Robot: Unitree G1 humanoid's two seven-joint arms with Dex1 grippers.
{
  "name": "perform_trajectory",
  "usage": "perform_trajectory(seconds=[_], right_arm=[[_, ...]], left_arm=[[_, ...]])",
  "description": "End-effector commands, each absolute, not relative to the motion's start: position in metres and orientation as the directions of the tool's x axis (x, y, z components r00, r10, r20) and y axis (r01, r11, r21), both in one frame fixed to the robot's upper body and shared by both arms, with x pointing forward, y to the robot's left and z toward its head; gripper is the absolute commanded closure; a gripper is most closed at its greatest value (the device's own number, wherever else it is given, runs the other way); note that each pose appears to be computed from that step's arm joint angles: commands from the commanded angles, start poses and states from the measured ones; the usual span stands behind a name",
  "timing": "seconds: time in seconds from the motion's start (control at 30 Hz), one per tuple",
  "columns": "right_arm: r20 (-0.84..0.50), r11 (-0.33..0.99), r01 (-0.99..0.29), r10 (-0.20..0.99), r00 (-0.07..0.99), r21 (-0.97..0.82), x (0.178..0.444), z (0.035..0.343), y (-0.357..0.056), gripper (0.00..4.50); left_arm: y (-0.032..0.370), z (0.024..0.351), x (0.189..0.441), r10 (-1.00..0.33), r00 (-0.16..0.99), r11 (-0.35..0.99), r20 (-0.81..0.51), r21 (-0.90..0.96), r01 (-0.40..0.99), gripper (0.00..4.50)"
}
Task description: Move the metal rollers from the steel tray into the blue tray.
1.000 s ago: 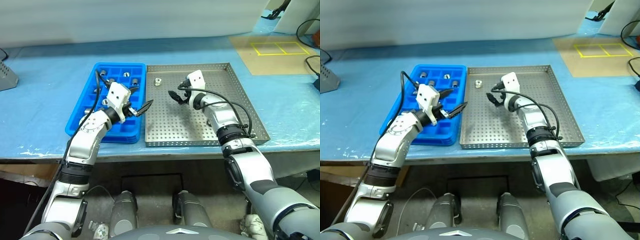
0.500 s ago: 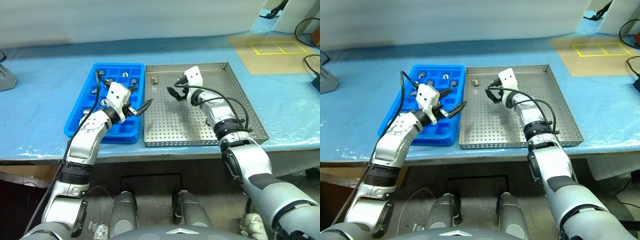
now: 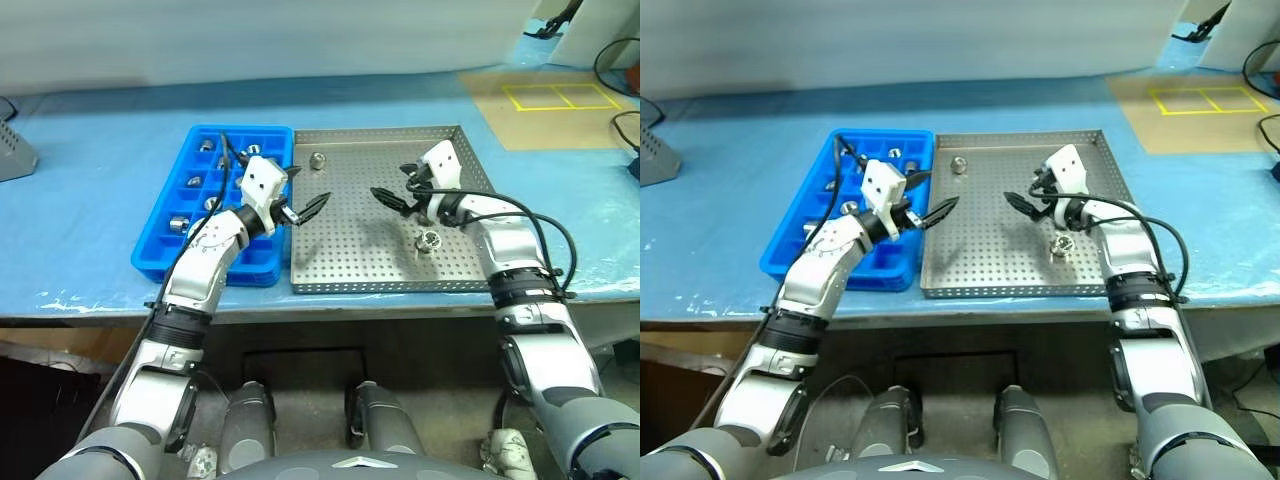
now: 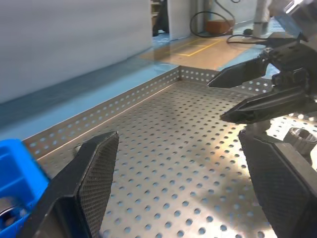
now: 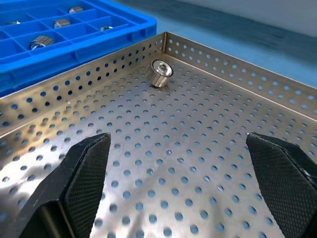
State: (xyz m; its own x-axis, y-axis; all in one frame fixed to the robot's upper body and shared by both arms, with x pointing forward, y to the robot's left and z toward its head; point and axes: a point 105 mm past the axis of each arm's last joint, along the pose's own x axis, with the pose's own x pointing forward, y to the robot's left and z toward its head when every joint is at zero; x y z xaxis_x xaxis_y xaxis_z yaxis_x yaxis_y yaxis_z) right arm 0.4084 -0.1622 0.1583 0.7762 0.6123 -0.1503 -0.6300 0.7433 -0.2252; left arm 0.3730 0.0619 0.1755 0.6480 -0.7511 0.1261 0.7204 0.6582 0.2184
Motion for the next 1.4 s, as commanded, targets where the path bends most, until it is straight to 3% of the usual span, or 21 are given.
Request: perform_trajectory(seconds=[0.03,0.17,0.37,0.57,0.83,1.17,1.4], right_arm=[[-0.112,0.737,-0.630,0.624,0.773,-0.243,0.396,0.175,-0.166,0.00],[-0.086,0.776,-0.582,0.581,0.810,-0.243,0.398,0.179,-0.164,0.00],[-0.033,0.861,-0.481,0.483,0.875,-0.166,0.430,0.183,-0.142,0.00],[-0.102,0.920,-0.392,0.390,0.915,-0.001,0.467,0.168,-0.110,0.00],[-0.131,0.925,-0.376,0.380,0.916,0.055,0.478,0.172,-0.071,0.00],[-0.126,0.968,-0.249,0.251,0.960,0.031,0.484,0.182,-0.062,0.00],[-0.145,0.999,-0.035,0.034,0.989,0.000,0.488,0.182,-0.088,0.00]], left_arm=[[0.050,0.188,0.373,-0.783,0.601,0.622,0.164,0.256,0.740,0.41],[0.045,0.187,0.376,-0.793,0.586,0.609,0.167,0.258,0.750,0.41],[0.062,0.189,0.382,-0.753,0.633,0.657,0.179,0.259,0.708,0.41],[0.088,0.187,0.376,-0.683,0.707,0.726,0.183,0.272,0.631,0.41],[0.141,0.185,0.356,-0.513,0.837,0.846,0.191,0.278,0.455,0.41],[0.175,0.175,0.317,-0.349,0.923,0.917,0.160,0.263,0.301,0.41],[0.189,0.174,0.298,-0.262,0.953,0.939,0.151,0.267,0.216,0.41]])
